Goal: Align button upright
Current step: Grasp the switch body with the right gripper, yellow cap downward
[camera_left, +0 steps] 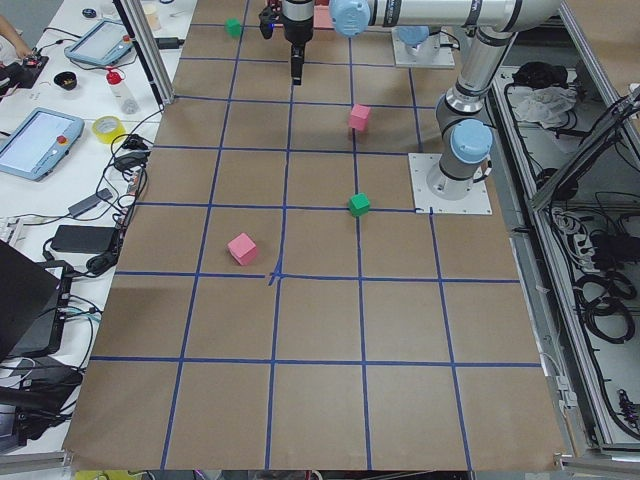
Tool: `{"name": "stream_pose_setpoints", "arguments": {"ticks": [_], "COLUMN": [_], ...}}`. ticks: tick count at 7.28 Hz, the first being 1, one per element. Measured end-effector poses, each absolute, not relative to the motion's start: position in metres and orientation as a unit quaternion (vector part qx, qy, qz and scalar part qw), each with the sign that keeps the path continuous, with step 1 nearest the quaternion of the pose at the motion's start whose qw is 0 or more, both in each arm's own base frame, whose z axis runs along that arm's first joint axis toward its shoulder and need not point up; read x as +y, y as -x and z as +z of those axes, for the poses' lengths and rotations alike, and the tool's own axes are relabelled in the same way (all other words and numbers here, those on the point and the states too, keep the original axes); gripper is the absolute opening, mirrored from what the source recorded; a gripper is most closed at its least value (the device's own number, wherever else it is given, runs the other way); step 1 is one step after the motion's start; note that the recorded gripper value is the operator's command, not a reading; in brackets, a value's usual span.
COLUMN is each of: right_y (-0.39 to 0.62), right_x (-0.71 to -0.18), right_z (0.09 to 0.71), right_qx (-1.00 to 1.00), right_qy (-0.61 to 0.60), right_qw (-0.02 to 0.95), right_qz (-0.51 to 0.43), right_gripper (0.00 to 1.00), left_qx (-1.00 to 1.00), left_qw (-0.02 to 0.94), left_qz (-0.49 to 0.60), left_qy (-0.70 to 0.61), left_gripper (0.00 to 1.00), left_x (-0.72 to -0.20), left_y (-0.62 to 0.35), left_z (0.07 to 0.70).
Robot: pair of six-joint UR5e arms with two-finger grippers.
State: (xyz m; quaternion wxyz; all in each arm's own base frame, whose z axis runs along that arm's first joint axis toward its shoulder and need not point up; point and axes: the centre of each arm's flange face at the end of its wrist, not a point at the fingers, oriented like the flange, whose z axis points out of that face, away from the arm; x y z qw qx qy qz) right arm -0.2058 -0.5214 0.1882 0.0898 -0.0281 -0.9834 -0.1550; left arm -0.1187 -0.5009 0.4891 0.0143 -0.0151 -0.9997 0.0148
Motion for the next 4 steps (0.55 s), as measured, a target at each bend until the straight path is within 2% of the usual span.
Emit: {"name": "stream_pose_setpoints", "arguments": {"ticks": [4], "right_y": [0.2092], "right_x": [-0.52], "right_z": [0.1872], "right_qx": [-0.98], "right_qy": [0.031], "right_qw": [0.105], "right_qz": [-0.164], "right_gripper": [1.0], "left_qx": [-1.0], "left_qw": [0.014], "left_qz": [0.014], "left_qy": [0.015], "left_gripper": [1.0], "left_x": [-0.5012], "left_y": [0.1184], "left_z": [0.4886]}}
